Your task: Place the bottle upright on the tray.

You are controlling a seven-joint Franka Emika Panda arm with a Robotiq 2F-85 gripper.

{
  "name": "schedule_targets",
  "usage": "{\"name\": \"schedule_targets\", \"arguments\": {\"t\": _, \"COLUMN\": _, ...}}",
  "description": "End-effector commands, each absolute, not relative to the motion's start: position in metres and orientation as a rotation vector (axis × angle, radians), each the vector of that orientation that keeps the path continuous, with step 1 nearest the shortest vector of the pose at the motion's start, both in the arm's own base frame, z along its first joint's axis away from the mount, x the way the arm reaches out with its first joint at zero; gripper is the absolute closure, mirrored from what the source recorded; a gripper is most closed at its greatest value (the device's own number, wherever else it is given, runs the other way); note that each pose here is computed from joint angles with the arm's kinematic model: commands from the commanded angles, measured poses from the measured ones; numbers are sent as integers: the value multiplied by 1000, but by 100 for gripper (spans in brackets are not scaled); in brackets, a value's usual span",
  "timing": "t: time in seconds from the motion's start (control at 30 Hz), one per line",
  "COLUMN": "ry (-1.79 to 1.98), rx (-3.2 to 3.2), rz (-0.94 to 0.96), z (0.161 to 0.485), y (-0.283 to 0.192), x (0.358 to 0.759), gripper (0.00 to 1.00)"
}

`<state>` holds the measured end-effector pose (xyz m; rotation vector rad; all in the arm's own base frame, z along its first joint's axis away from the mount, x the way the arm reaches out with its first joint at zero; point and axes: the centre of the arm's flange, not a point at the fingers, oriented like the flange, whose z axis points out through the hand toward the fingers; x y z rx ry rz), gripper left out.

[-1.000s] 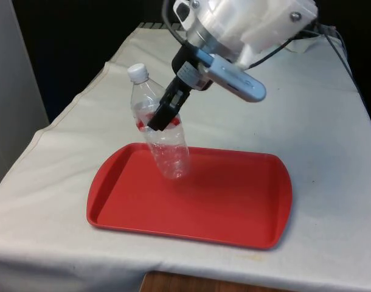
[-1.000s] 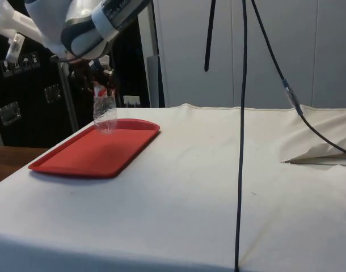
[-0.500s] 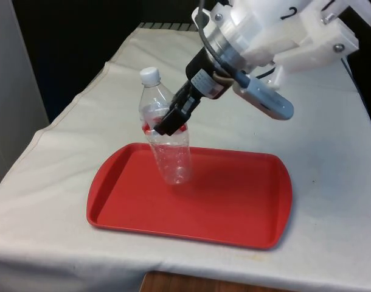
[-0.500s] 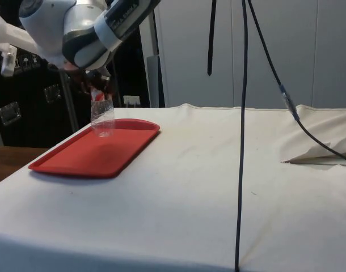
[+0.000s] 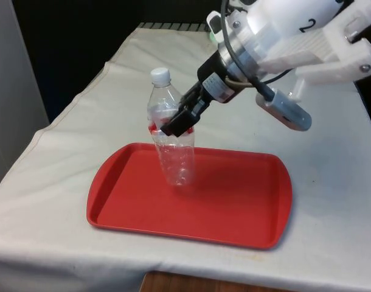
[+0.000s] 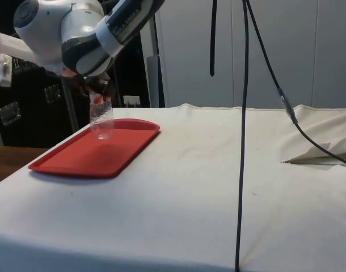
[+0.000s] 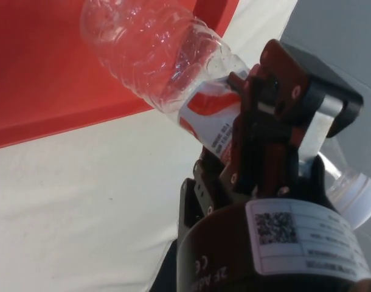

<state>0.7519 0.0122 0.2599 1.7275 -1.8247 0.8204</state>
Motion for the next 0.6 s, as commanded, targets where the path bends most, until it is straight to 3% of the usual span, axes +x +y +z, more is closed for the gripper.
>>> {"name": "schedule_targets", "arguments": {"t": 0.0, "ry": -1826, "rx": 1720, "rz": 826, "z": 258, "y": 16, "x": 752, "gripper": 85}}
{"name": "schedule_targets", "arguments": {"t": 0.57, "ry": -1809, "rx": 1718, "rz": 827, "z": 244, "y": 27, "x": 751, "gripper": 85}}
